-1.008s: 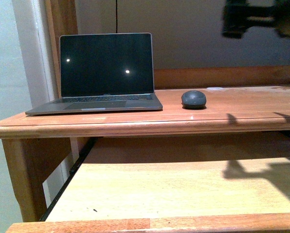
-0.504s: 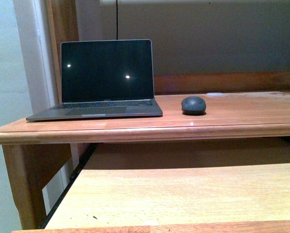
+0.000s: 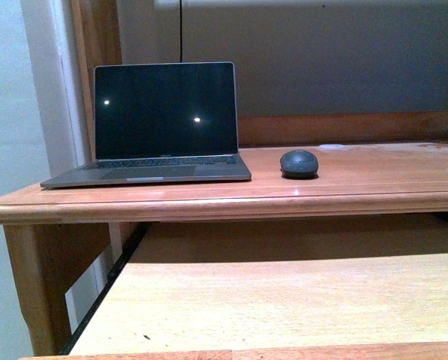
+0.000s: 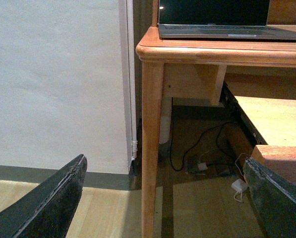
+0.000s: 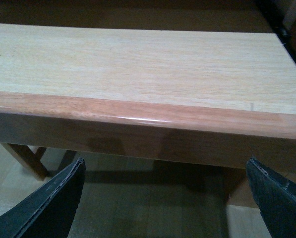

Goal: Place mouse

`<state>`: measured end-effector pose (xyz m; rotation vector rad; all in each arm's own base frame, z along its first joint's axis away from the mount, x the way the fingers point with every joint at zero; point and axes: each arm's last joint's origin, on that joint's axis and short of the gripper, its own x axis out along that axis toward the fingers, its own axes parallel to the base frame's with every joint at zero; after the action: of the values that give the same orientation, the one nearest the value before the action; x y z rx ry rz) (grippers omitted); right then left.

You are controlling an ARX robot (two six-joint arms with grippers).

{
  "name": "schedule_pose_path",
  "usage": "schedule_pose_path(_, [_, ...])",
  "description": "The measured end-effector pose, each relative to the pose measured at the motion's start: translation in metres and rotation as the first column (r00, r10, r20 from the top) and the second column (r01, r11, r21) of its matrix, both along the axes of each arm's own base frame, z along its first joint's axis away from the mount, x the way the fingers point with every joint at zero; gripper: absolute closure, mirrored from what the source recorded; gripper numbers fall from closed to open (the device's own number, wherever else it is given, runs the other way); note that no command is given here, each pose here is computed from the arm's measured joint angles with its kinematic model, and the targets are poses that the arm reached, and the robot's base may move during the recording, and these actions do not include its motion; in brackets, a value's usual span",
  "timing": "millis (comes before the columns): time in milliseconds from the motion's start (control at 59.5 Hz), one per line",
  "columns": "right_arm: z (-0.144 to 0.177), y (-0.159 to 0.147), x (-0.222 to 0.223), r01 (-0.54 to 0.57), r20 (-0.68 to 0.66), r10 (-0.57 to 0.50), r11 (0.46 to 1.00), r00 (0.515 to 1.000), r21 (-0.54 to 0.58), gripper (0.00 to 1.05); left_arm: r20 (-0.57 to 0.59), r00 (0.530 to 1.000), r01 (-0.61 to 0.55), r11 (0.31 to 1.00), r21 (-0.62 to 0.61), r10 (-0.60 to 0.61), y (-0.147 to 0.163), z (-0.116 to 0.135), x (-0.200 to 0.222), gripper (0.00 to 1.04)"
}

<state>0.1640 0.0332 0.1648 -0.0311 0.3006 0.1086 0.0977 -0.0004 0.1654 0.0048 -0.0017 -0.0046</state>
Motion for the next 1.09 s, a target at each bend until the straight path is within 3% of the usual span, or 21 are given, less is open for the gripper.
schedule_pose_path(286, [-0.004,0.032,0.040,-0.007,0.000,0.007,1.000,1.000,0.005,0.07,0.000,1.000,0.000,1.000,0.000,0.000,0.000,0.000,0.000,0.08])
schedule_pose_path(538, [0.005,0.083,0.138,0.062,0.034,-0.061,0.998,0.998,-0.025,0.07,0.000,1.000,0.000,1.000,0.000,0.000,0.000,0.000,0.000,0.08])
schedule_pose_path(773, [0.010,0.109,0.201,0.145,0.052,-0.143,0.988,0.988,-0.052,0.07,0.000,1.000,0.000,1.000,0.000,0.000,0.000,0.000,0.000,0.08])
schedule_pose_path(958, [0.007,0.123,0.211,0.165,0.026,-0.164,0.981,0.986,-0.097,0.07,0.000,1.000,0.000,1.000,0.000,0.000,0.000,0.000,0.000,0.08])
schedule_pose_path(1092, [0.023,0.107,0.201,0.165,0.024,-0.164,0.986,0.986,-0.016,0.07,0.000,1.000,0.000,1.000,0.000,0.000,0.000,0.000,0.000,0.08])
